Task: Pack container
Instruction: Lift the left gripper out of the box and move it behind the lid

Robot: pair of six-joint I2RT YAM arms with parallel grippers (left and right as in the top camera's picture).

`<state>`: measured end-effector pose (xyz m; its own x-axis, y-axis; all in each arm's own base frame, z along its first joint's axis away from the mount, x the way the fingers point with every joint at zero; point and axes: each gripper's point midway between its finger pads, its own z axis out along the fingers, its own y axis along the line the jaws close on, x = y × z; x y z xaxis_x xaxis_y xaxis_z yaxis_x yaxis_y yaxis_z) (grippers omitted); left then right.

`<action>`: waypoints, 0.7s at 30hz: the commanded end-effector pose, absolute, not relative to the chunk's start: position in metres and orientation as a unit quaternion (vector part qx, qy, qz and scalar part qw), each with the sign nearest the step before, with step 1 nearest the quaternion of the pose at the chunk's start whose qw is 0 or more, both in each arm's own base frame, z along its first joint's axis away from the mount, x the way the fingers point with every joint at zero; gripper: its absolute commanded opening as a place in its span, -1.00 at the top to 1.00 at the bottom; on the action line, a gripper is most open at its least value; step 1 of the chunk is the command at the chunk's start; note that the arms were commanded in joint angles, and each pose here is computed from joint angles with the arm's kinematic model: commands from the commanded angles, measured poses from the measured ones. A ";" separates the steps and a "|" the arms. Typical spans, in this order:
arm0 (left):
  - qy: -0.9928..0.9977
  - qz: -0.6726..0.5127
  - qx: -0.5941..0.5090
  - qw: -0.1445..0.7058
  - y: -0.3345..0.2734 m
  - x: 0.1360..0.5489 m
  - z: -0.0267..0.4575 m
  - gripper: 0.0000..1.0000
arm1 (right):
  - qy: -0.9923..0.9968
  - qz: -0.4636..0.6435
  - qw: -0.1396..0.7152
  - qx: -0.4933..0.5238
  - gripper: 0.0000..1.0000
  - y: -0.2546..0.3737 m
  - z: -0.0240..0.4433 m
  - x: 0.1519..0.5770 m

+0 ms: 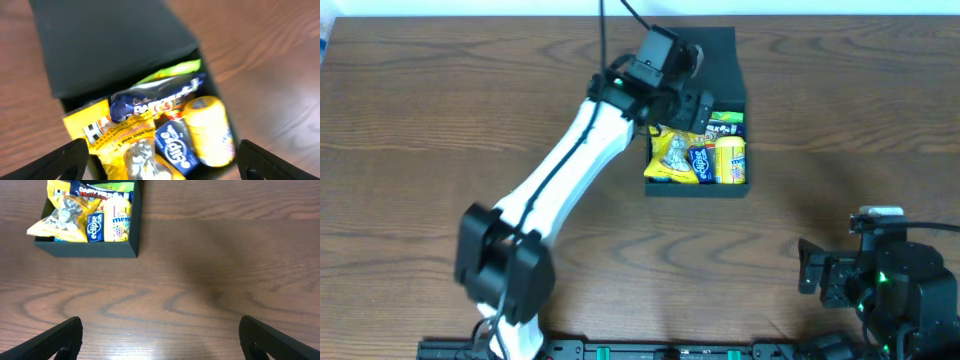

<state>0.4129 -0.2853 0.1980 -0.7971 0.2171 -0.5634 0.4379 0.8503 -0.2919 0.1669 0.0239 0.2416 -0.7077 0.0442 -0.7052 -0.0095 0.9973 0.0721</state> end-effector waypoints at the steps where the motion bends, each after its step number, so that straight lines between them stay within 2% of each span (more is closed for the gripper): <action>1: 0.925 -0.216 0.147 0.277 -0.270 0.415 0.216 -0.90 | 0.923 0.037 0.383 0.018 -0.98 0.023 0.241 0.167; 5: 0.935 -0.218 0.055 0.274 -0.222 0.439 0.218 -0.91 | 0.923 0.037 0.383 0.018 -0.99 0.023 0.241 0.167; 9: 0.929 -0.262 0.012 0.262 -0.184 0.463 0.213 -0.91 | 0.923 0.037 0.383 0.018 -0.98 0.023 0.241 0.167; 14: 0.930 -0.246 -0.059 0.266 -0.130 0.500 0.182 -0.91 | 0.923 0.037 0.383 0.018 -0.98 0.023 0.241 0.167; 21: 0.910 -0.343 -0.082 0.219 -0.146 0.531 0.122 -0.91 | 0.923 0.037 0.383 0.018 -0.99 0.023 0.241 0.167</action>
